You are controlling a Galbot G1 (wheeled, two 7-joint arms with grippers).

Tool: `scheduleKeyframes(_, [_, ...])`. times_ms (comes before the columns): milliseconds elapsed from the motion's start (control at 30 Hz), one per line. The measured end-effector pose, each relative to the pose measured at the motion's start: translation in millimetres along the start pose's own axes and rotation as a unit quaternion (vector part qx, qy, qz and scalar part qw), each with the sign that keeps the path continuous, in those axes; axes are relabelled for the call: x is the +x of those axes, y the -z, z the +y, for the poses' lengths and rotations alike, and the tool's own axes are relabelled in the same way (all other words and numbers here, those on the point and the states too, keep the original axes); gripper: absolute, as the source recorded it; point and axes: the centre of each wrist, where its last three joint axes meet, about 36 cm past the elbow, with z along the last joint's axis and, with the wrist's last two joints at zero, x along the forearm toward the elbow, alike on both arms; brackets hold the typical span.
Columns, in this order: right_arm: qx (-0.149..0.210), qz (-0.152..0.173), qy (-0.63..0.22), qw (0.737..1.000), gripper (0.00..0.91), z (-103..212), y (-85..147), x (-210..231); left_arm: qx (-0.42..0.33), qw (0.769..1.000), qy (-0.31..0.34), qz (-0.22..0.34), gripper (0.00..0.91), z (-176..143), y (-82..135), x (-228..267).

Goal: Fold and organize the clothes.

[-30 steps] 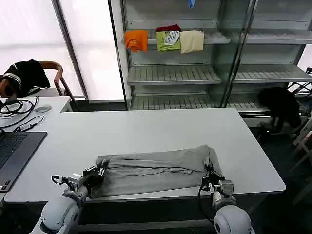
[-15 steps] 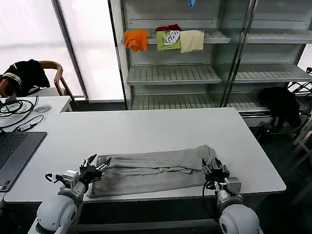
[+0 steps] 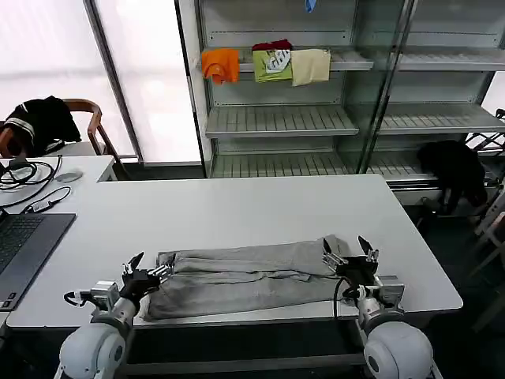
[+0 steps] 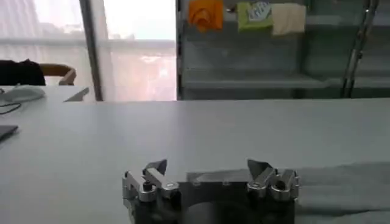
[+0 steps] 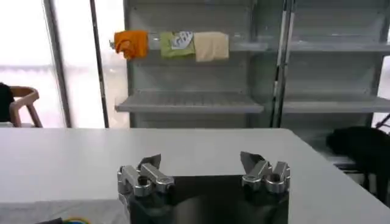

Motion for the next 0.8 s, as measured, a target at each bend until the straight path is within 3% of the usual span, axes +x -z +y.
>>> scheduleKeyframes(800, [-0.009, 0.008, 0.003, 1.0, 0.907, 2, -6, 3, 0.019, 1.0, 0.003, 0.015, 0.907, -2, -18, -8])
